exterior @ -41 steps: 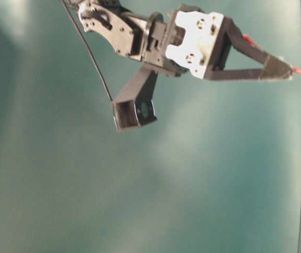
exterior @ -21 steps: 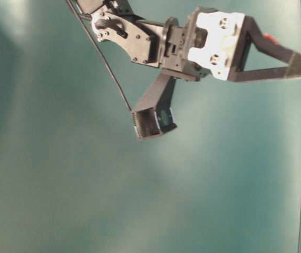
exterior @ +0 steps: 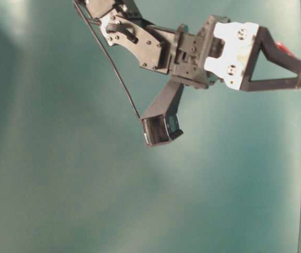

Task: Scoop the yellow hexagonal prism block from the bowl with a spoon using the right arm.
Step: 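Lower the spoon into the bowl and push it under the yellow block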

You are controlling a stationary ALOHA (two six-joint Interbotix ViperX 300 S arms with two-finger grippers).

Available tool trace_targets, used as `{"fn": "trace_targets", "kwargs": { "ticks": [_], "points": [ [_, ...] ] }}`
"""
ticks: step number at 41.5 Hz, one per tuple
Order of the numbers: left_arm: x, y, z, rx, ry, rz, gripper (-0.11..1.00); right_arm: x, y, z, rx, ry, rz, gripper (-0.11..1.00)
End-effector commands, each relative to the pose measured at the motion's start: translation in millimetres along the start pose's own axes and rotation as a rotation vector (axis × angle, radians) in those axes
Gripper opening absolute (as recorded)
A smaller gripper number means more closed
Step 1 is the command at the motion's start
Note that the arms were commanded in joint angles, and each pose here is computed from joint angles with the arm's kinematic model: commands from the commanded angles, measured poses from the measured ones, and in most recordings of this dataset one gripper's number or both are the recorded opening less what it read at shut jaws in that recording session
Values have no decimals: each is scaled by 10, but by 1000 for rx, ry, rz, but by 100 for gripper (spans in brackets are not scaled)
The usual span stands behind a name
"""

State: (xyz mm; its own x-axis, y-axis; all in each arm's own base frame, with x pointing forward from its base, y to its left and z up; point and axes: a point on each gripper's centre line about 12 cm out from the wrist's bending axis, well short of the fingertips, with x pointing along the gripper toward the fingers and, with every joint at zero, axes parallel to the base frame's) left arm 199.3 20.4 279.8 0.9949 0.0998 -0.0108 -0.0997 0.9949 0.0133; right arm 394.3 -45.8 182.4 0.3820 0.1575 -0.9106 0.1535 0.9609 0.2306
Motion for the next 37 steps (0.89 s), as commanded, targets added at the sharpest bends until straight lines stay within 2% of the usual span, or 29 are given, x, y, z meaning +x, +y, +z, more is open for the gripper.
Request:
{"fn": "trace_targets", "kwargs": {
  "ticks": [1,37],
  "points": [
    [24,7,68,-5,-17,3,0,-103,23,125,-8,-63,-3,23],
    [26,7,63,-5,-14,3,0,-149,-2,360,-8,-242,-29,23]
  ]
}}
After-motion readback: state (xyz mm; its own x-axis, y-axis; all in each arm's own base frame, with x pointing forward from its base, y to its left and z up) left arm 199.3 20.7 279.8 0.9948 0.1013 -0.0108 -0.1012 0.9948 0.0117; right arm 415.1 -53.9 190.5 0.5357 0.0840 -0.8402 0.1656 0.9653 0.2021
